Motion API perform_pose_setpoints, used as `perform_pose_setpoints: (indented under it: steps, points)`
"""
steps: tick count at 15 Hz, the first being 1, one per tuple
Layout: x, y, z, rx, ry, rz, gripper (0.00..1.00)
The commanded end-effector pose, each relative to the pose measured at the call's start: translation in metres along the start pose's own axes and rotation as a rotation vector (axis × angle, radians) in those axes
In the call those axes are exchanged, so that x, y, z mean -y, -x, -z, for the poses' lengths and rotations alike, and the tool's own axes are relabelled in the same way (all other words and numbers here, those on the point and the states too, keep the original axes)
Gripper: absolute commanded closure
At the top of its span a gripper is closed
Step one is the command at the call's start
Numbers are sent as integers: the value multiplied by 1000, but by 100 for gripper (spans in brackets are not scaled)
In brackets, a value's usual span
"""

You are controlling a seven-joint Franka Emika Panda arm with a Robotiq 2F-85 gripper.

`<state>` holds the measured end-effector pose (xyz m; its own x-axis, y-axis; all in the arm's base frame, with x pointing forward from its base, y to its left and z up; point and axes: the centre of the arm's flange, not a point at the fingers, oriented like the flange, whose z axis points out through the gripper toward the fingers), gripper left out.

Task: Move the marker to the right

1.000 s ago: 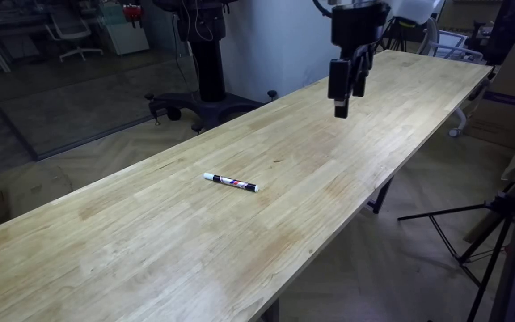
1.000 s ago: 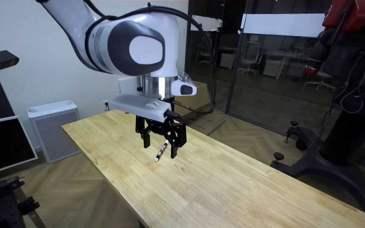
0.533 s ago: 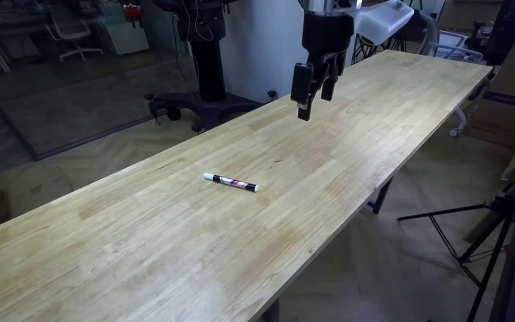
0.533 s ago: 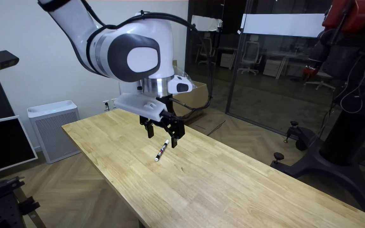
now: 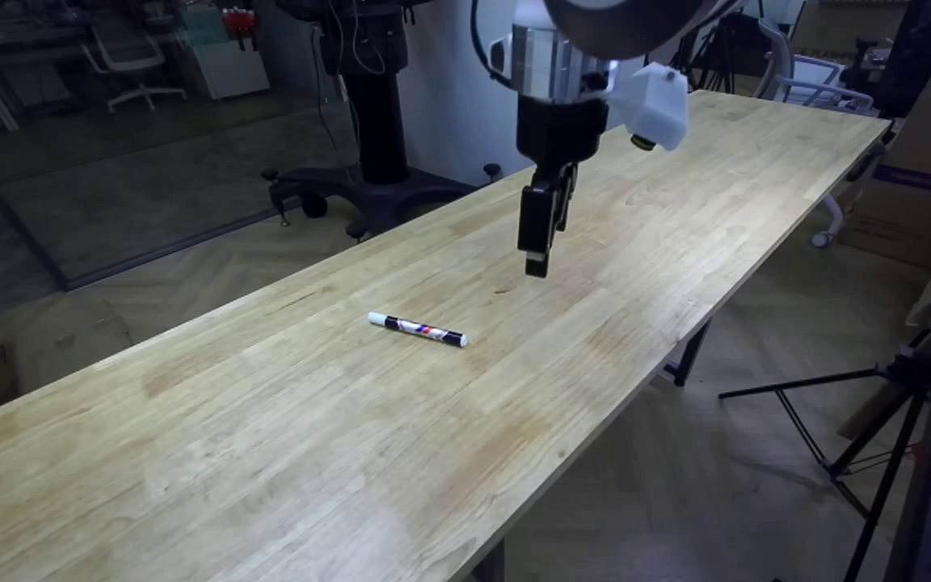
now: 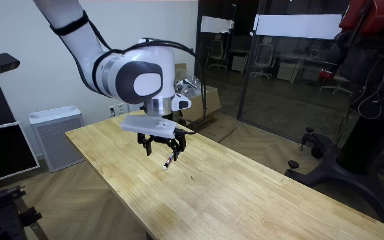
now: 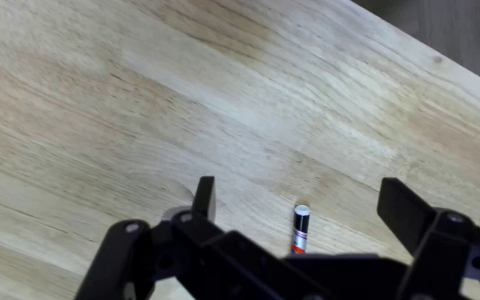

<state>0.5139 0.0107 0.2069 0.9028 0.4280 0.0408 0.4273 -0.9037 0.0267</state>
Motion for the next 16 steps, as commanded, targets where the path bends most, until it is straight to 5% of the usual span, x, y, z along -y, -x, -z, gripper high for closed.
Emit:
perform_pose_setpoints:
  steps: [1, 7, 16]
  points:
    - [0, -34, -29, -30, -3, 204, 0]
    - [9, -29, -35, -13, -13, 202, 0]
    - [-34, -86, -102, -129, -9, -20, 0]
